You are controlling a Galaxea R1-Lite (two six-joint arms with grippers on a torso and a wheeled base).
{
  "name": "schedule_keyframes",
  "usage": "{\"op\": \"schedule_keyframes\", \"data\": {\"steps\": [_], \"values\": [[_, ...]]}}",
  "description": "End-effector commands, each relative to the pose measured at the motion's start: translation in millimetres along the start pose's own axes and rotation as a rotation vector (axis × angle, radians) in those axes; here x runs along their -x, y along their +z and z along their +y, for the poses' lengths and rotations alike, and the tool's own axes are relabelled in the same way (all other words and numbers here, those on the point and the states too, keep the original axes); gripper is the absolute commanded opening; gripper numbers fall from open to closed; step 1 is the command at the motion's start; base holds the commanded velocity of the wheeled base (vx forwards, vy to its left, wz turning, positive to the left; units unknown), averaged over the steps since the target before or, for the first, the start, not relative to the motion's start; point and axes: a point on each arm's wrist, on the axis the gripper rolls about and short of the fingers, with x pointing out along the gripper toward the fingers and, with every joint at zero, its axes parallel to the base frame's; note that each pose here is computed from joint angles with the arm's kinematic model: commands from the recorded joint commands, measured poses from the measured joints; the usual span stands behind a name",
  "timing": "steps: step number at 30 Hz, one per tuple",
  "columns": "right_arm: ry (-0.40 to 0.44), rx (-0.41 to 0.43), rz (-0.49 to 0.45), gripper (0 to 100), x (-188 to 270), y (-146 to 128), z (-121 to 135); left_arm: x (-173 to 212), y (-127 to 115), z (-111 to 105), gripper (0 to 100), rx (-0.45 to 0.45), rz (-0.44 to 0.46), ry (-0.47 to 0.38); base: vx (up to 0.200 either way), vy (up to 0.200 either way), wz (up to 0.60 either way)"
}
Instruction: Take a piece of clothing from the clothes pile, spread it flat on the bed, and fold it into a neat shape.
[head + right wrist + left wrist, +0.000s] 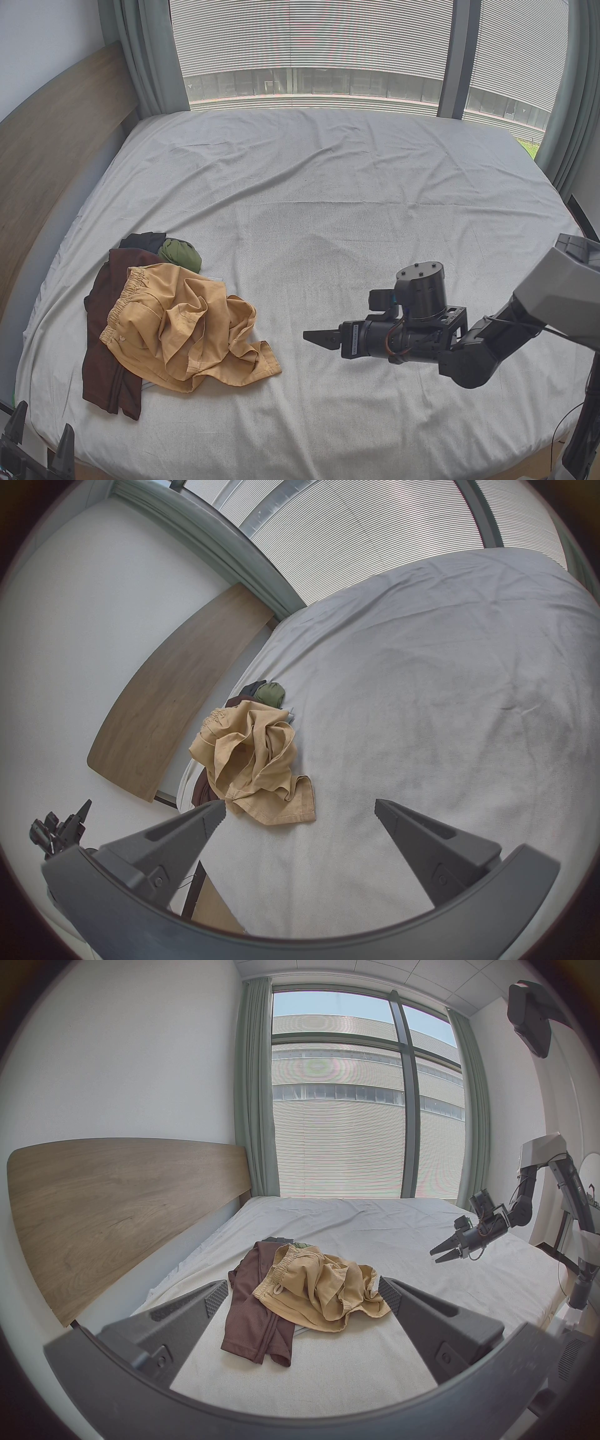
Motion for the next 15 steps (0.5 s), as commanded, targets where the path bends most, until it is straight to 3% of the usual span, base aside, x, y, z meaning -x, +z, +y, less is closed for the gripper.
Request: {"op": "schedule_keyframes", "data": {"steps": [1,15], "values": [[-0.002,-0.008,0.052,100,-26,-14,-2,0,-5,0,100,0.000,0.004,0.001,0.000,0.000,0.00],[-0.017,-0.026,0.155,100,-71,-24,-1,0,-5,0,100,0.000,0.004,0.001,0.000,0.000,0.00]]}}
